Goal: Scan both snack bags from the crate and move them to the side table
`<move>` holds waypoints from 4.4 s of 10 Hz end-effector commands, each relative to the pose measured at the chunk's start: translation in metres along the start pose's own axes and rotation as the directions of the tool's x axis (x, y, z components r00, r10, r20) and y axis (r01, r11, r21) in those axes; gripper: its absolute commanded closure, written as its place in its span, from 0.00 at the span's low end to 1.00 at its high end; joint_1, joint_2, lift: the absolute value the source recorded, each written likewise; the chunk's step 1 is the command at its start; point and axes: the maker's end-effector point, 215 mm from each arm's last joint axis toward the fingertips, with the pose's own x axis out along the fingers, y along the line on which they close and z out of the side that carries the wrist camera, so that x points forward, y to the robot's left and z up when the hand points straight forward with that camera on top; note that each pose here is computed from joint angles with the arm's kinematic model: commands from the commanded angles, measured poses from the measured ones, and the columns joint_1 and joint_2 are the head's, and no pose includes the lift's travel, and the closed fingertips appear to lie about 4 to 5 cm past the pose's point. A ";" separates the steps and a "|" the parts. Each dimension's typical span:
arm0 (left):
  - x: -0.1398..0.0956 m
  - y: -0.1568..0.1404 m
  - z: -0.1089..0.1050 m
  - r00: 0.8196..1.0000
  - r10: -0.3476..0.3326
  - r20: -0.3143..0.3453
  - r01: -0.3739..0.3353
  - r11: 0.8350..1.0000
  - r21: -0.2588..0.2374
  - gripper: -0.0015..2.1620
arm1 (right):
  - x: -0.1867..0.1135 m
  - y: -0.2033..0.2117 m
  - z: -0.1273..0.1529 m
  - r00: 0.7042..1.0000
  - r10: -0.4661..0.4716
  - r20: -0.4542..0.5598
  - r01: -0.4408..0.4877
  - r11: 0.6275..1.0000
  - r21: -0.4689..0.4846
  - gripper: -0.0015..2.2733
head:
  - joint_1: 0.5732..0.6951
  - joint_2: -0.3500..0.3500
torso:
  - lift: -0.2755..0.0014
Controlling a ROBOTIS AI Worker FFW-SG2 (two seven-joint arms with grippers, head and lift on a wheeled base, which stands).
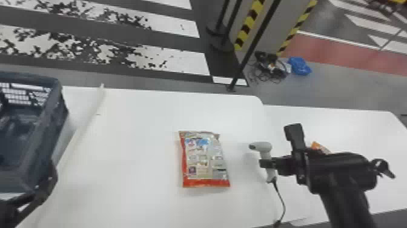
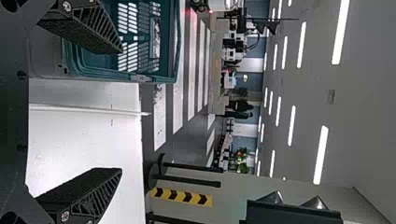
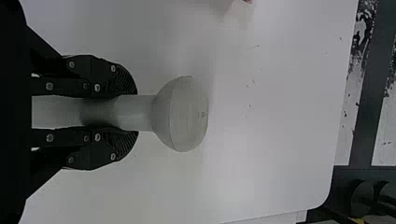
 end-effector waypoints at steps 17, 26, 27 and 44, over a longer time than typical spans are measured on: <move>0.000 0.001 0.002 1.000 -0.001 0.004 0.001 1.000 0.004 0.05 | 0.017 0.014 0.000 1.000 0.011 0.006 -0.011 0.999 -0.035 0.44 | 1.00 0.00 | 0.89; -0.001 0.001 0.001 1.000 0.000 0.001 0.000 1.000 0.004 0.05 | -0.029 0.013 0.018 0.995 0.033 0.099 -0.043 0.993 0.108 0.04 | 1.00 0.00 | 0.89; -0.001 0.001 0.002 1.000 0.001 0.004 -0.001 1.000 0.004 0.05 | -0.041 0.029 0.024 0.986 0.065 0.151 -0.084 0.988 0.126 0.04 | 1.00 0.00 | 0.89; -0.003 0.001 0.000 1.000 0.003 0.000 -0.003 1.000 0.002 0.05 | -0.008 0.187 0.013 0.888 0.460 0.013 -0.456 0.875 0.165 0.04 | 1.00 0.32 | 0.89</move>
